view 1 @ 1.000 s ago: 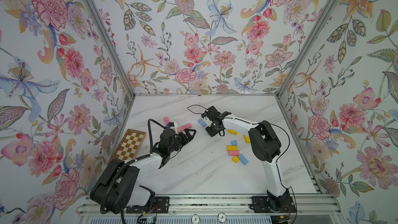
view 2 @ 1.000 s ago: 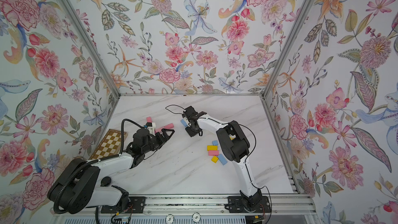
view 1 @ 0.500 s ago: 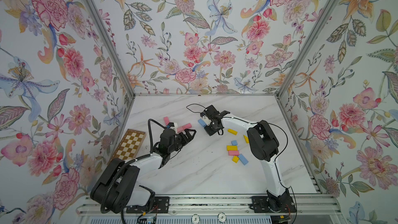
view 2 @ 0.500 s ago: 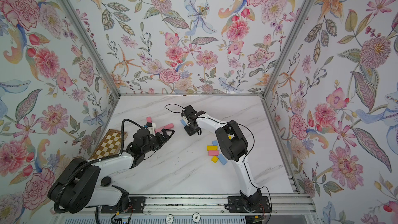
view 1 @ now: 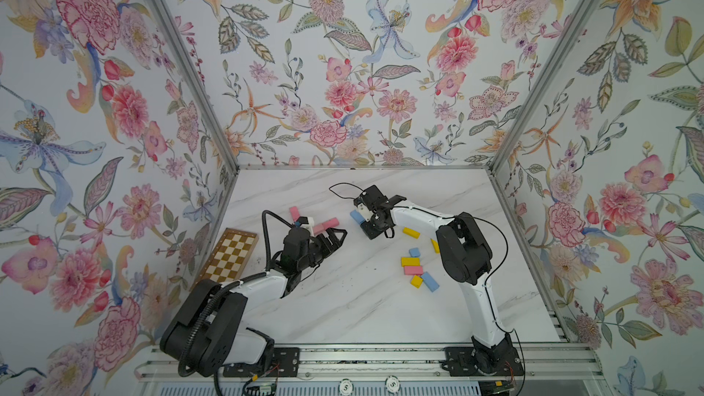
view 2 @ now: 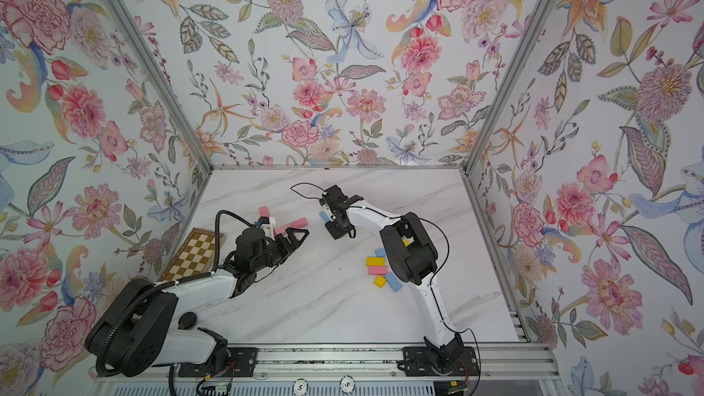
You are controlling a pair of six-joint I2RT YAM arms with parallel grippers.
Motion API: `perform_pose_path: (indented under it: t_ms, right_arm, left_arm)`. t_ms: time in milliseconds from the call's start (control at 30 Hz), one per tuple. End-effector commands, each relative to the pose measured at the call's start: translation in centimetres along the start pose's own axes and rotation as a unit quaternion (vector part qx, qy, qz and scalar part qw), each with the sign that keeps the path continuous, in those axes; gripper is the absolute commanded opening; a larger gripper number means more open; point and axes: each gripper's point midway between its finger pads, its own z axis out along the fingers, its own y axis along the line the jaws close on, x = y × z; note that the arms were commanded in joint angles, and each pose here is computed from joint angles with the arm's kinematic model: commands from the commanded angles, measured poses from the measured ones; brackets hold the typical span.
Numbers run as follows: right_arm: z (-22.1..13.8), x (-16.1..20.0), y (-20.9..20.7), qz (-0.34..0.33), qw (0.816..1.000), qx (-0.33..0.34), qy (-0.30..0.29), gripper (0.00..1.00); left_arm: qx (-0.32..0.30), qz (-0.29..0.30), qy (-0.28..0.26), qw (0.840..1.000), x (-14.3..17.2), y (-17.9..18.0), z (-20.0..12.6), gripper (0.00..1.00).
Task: Assemble the letter v with building blocks
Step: Assemble the building block at the center of the board.
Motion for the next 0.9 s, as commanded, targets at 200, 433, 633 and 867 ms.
perform_pose_path:
  t_ms: [200,433,633,867]
  right_arm:
    - [2.6,2.5,-0.4,0.005,0.999,0.001,0.045,0.29]
    - [3.1,2.6,-0.3,0.001,0.999,0.0,0.05,0.3]
    - [3.3,2.7,-0.4,0.003,0.999,0.002,0.053,0.32]
    - [3.4,2.8,-0.6,0.004,0.998,0.004,0.055,0.37]
  left_arm:
    - [-0.001,0.008,0.004,1.0,-0.1,-0.1,0.5,0.99]
    - [-0.002,0.01,0.004,1.0,-0.1,-0.2,0.5,0.99]
    - [-0.004,0.011,0.006,1.0,0.0,-0.1,0.5,0.99]
    - [-0.006,0.011,0.007,1.0,0.0,0.0,0.7,0.99]
